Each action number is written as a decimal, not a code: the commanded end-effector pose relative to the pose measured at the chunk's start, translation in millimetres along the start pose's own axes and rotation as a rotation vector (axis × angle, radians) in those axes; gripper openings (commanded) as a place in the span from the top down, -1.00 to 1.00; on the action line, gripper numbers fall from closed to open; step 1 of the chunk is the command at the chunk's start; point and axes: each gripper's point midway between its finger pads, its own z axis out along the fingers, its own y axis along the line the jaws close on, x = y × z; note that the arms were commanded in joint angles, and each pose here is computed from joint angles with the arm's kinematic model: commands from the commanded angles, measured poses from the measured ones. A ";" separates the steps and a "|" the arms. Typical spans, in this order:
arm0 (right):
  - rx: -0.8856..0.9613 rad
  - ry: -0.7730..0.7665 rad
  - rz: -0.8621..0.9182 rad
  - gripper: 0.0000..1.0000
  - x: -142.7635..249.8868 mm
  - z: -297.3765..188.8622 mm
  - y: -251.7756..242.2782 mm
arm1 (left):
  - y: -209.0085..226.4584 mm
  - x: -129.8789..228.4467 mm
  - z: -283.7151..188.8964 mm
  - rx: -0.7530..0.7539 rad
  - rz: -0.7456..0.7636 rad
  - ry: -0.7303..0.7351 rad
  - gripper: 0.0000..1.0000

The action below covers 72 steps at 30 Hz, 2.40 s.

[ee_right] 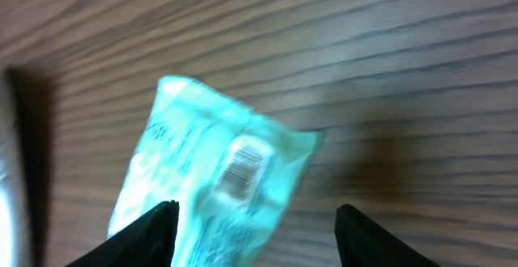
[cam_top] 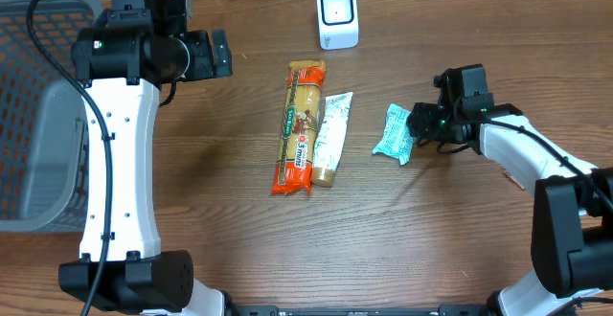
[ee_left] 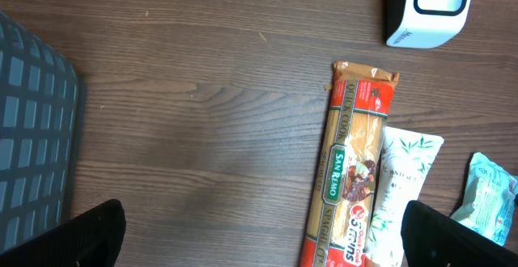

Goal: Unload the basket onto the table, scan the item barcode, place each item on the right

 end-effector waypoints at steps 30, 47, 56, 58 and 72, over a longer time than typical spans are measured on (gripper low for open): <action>-0.110 0.362 -0.084 -0.18 75.4 -0.8 43.9 | 2.7 -0.7 1.1 -0.008 0.011 0.000 -0.99; -0.038 0.223 0.104 -0.35 -1.5 -38.7 -39.3 | 2.7 -0.7 1.1 -0.008 0.011 0.000 -0.99; -0.054 0.230 0.145 -0.35 11.3 -27.7 -44.1 | 2.7 -0.7 1.1 -0.008 0.011 0.000 -1.00; -0.052 0.226 0.167 -0.33 15.6 -22.9 -47.3 | 2.7 -0.7 1.1 -0.008 0.011 0.000 -0.99; -0.097 0.149 0.240 -0.17 32.7 7.4 -53.5 | 2.7 -0.7 1.1 -0.008 0.011 0.000 -0.99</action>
